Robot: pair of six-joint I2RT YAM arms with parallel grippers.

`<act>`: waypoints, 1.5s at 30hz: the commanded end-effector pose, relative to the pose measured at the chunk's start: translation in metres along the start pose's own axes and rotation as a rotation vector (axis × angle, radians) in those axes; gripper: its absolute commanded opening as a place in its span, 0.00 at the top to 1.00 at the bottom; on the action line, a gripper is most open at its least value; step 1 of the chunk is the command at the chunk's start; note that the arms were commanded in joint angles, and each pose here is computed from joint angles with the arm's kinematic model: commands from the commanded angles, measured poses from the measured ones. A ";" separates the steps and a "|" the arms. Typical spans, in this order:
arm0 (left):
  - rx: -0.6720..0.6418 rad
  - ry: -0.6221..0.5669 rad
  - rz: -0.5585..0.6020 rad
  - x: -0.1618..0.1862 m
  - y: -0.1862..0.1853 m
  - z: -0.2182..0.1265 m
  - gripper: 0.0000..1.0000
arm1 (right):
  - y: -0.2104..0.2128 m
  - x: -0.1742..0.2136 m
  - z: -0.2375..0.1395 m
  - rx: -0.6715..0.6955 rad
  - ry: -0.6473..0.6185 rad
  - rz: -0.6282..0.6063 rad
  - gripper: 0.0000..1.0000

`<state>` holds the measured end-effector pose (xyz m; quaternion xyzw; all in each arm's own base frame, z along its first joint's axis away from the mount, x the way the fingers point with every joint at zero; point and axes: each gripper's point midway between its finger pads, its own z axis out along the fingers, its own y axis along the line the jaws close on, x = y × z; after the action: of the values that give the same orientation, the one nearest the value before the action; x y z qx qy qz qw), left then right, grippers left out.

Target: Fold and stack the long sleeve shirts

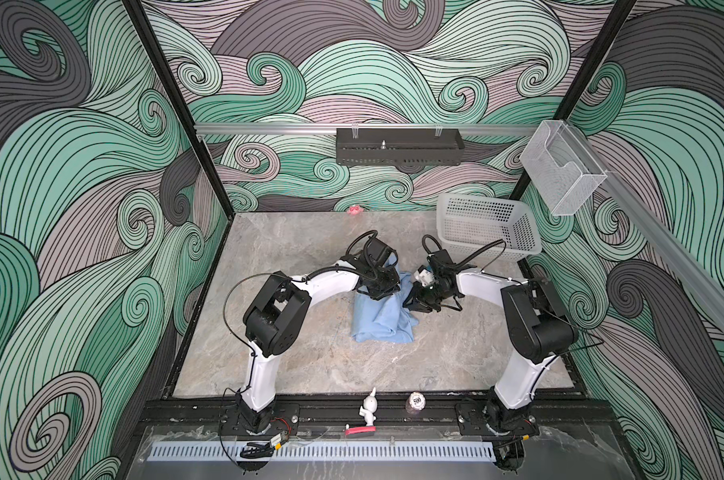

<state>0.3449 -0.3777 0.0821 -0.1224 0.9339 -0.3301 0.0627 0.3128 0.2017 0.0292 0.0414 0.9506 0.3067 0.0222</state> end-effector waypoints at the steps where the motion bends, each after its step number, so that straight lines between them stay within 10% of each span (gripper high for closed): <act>1: -0.054 0.023 0.003 0.003 0.012 0.012 1.00 | 0.004 0.001 -0.011 -0.016 -0.021 0.010 0.72; 11: -0.084 0.019 0.014 -0.002 0.020 0.017 1.00 | -0.011 0.004 -0.032 0.016 -0.073 0.058 0.55; 26: -0.069 0.049 0.042 0.006 0.007 0.025 1.00 | -0.033 0.011 -0.001 -0.010 -0.009 0.123 0.75; 45: -0.056 0.049 0.129 0.015 -0.019 0.015 1.00 | -0.029 0.010 -0.002 -0.024 -0.008 0.116 0.76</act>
<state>0.3377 -0.3984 0.0626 -0.0757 0.9505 -0.2980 0.0439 0.3031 0.1776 0.0171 0.0944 0.9432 0.3181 0.0160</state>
